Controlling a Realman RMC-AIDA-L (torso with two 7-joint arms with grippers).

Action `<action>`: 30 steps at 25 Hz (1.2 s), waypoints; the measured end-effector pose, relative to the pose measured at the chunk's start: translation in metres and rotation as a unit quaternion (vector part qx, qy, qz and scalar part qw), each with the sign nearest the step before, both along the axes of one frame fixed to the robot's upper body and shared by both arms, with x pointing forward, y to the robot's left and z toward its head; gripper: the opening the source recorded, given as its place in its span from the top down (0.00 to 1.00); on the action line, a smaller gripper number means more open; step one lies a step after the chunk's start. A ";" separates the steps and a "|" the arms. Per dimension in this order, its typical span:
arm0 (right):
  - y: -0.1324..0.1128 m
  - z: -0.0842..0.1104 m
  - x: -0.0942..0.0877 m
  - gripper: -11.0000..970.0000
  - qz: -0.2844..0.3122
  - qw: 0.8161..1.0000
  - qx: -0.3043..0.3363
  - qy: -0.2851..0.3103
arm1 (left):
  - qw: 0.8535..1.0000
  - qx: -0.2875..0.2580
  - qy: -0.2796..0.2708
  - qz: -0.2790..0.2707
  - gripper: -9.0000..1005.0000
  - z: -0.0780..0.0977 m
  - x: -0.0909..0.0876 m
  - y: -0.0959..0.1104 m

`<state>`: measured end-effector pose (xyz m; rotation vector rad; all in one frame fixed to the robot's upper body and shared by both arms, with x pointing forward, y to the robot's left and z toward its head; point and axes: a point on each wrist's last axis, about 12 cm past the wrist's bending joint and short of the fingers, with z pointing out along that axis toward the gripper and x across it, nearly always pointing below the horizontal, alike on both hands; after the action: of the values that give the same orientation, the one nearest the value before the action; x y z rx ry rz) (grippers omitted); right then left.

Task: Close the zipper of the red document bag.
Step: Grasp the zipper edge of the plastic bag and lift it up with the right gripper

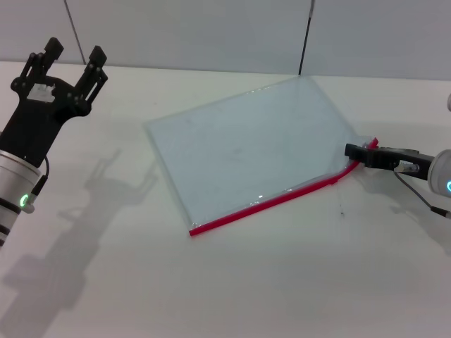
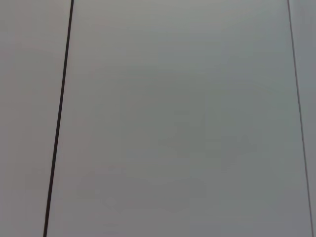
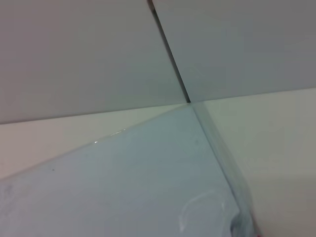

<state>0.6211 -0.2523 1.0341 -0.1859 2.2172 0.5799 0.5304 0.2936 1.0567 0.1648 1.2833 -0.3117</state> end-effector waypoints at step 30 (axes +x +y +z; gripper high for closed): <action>0.014 0.008 -0.001 0.92 0.041 0.998 0.035 -0.011 | 0.996 0.043 0.023 -0.069 0.25 -0.002 0.010 -0.022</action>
<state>0.6200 -0.2382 1.0417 -0.2462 2.1720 0.6965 0.5409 0.2720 1.0548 0.3219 1.3335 -0.3808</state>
